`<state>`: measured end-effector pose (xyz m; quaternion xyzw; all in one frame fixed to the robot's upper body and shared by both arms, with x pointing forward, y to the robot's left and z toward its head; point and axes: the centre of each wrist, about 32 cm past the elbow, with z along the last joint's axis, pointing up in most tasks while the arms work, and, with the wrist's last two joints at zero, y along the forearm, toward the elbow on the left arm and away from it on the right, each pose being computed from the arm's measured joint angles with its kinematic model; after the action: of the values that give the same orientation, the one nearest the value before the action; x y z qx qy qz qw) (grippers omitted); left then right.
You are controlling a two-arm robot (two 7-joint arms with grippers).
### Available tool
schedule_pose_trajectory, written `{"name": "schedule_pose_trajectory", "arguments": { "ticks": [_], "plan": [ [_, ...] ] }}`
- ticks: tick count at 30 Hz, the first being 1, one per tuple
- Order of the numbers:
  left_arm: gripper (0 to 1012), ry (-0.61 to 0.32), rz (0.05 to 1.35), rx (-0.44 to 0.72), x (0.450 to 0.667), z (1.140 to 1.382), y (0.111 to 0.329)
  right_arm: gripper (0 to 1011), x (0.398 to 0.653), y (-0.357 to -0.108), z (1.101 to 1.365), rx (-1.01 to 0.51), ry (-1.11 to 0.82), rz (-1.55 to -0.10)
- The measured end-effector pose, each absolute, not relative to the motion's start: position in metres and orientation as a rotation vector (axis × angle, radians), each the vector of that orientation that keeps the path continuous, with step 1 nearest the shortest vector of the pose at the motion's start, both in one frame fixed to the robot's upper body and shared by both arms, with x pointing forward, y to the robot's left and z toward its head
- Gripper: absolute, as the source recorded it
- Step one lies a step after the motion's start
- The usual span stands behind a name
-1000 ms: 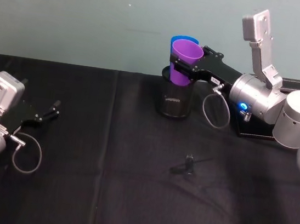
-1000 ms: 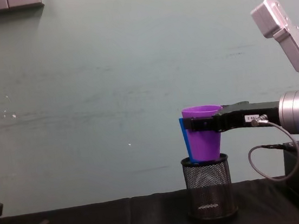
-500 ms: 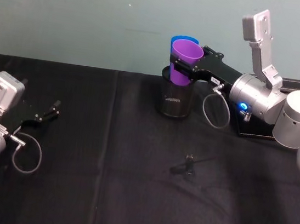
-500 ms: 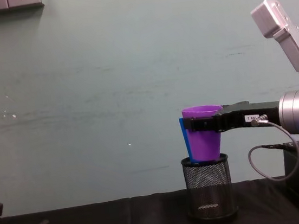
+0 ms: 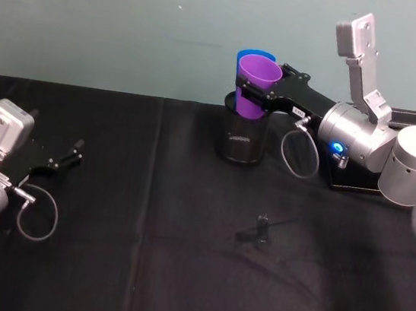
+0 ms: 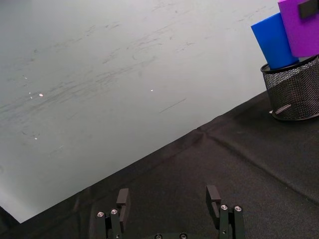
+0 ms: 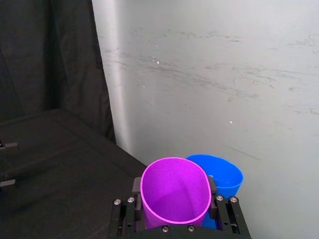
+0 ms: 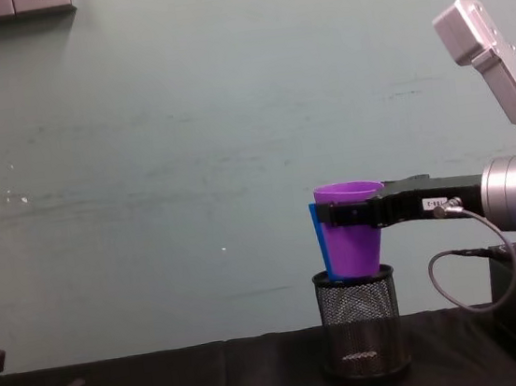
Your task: Pick up one cup with a gripper and tap it against the other cup.
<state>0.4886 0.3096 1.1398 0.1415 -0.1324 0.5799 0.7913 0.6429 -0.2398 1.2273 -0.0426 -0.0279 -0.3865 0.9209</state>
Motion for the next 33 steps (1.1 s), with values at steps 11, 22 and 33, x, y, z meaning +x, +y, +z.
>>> {"name": "schedule_pose_trajectory", "arguments": {
  "ticks": [11, 22, 33],
  "plan": [
    [1000, -0.285, 1.248, 0.304, 0.4886, 1.1398, 0.3097, 722, 0.6429, -0.2398, 1.2273, -0.087, -0.057, -0.794],
    [1000, -0.285, 1.248, 0.304, 0.4886, 1.1398, 0.3097, 723, 0.6429, -0.2398, 1.2273, -0.087, -0.057, -0.794],
    [1000, -0.285, 1.248, 0.305, 0.4886, 1.1398, 0.3097, 723, 0.6429, -0.2398, 1.2273, -0.087, -0.057, -0.794]
  ]
}}
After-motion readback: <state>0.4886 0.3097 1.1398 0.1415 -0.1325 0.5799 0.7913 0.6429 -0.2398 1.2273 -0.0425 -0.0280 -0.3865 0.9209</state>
